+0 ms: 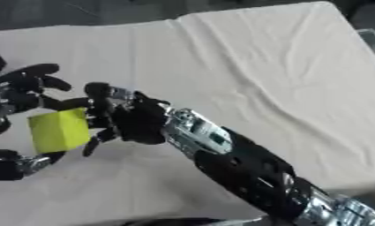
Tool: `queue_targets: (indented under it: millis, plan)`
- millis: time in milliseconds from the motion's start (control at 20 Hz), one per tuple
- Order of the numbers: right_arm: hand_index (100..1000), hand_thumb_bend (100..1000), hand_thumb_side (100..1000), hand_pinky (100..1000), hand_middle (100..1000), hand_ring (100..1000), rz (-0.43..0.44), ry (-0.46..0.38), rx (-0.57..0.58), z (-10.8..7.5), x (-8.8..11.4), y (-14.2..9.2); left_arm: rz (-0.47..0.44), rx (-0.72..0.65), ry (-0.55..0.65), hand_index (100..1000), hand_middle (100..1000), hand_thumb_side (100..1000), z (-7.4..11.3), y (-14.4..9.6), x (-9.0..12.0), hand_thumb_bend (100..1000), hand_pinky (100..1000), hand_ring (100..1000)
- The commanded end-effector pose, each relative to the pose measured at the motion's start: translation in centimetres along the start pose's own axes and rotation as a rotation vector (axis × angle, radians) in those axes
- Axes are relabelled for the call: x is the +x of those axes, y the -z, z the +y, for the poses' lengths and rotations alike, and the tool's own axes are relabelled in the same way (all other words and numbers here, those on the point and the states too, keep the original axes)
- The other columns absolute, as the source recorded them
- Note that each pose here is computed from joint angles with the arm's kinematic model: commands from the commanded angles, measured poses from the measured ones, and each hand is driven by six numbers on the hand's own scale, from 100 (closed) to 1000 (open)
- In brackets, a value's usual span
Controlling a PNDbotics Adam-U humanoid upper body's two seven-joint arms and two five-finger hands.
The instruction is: Pick up the objects with one hand, pass them to the other hand, and then place them into the box on the other side of the table.
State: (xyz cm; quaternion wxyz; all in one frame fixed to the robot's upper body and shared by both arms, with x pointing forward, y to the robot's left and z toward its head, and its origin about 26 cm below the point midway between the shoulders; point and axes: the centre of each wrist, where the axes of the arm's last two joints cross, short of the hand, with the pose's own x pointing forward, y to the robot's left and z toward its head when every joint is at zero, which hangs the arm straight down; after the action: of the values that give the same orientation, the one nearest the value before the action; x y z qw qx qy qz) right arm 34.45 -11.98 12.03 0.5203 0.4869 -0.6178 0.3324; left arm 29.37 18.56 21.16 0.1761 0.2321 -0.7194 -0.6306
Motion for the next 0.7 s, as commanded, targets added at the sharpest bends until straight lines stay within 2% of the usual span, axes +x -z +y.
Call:
queue_targets:
  millis: [50,300,350,400,450,550,600,700]
  plan:
    - [1000,554,918,680,945,909,-0.031,0.055,-0.073,-1.0,0.1,-1.1,0.032,0.040,0.077,555,788,102,1.4,-1.3,-1.3,100,761,1000]
    - [1000,619,933,686,942,905,-0.074,0.126,-0.229,-2.3,-0.8,-3.5,0.139,0.121,0.109,556,784,100,2.4,-3.4,-3.0,100,762,1000]
    - [1000,654,997,684,936,902,-0.082,0.129,-0.257,-2.6,-0.8,-4.0,0.164,0.135,0.110,557,785,100,2.5,-3.8,-3.3,100,761,1000]
    - [1000,632,937,681,930,898,-0.090,0.128,-0.293,-2.8,-0.9,-4.5,0.206,0.151,0.114,558,782,100,2.7,-4.3,-3.7,100,761,1000]
    - [1000,630,936,680,928,896,-0.098,0.126,-0.321,-3.0,-0.9,-5.0,0.248,0.167,0.121,559,780,100,3.0,-4.8,-4.0,100,760,1000]
    - [1000,589,927,677,922,893,-0.114,0.114,-0.365,-3.2,-0.8,-5.7,0.373,0.195,0.145,558,774,100,3.7,-6.0,-4.8,102,759,1000]
    - [1000,561,920,676,917,891,-0.123,0.104,-0.379,-3.2,-0.7,-6.0,0.446,0.204,0.164,561,767,100,4.1,-6.6,-5.2,154,759,1000]
    - [1000,510,908,673,907,885,-0.143,0.075,-0.395,-3.2,-0.4,-6.3,0.628,0.211,0.207,562,765,100,5.0,-7.6,-5.8,188,757,1000]
